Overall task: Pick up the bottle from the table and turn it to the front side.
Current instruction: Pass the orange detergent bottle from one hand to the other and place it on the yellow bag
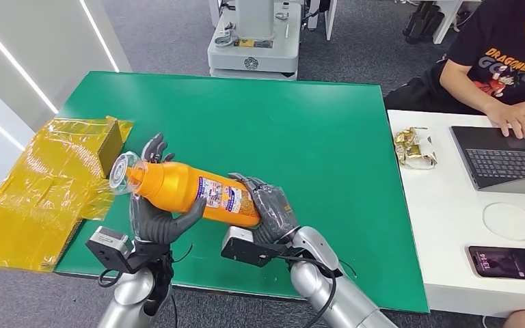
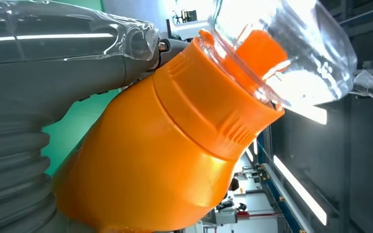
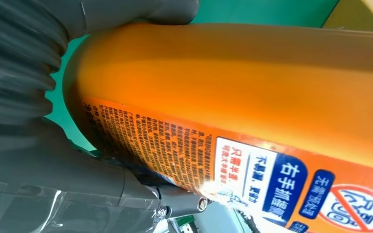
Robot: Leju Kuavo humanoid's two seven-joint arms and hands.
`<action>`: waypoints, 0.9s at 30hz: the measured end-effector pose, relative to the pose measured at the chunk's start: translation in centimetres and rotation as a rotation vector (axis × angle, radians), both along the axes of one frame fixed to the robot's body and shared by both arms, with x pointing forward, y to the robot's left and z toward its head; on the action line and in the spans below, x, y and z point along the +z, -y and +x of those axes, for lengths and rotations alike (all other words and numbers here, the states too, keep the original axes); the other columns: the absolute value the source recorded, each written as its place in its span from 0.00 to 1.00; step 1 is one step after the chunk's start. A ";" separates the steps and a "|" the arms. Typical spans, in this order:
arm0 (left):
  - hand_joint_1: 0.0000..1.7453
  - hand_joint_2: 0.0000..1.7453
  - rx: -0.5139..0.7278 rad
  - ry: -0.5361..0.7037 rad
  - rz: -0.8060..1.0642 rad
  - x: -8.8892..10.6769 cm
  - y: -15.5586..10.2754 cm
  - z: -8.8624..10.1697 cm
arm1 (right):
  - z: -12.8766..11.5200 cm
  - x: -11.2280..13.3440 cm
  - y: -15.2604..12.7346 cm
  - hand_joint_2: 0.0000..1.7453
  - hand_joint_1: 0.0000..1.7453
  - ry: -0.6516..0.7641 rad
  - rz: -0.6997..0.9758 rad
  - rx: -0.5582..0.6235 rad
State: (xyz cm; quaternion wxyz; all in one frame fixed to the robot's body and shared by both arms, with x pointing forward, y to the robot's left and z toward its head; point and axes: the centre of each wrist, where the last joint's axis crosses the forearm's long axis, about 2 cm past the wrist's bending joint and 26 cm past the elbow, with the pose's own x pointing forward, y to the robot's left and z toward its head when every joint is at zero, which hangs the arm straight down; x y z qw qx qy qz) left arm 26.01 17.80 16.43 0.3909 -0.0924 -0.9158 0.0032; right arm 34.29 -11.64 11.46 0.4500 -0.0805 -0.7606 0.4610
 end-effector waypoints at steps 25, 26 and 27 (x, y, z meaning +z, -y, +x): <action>1.00 1.00 -0.060 -0.021 -0.016 0.2 0.4 0.6 | -0.2 -0.7 0.1 1.00 0.00 0.024 -0.003 -0.034; 1.00 1.00 -0.061 -0.021 -0.017 0.2 0.4 0.6 | -0.2 -0.7 0.1 1.00 0.00 0.028 0.001 -0.035; 1.00 1.00 -0.062 -0.020 -0.017 0.2 0.4 0.7 | -0.3 -0.8 0.1 1.00 0.00 0.032 0.006 -0.036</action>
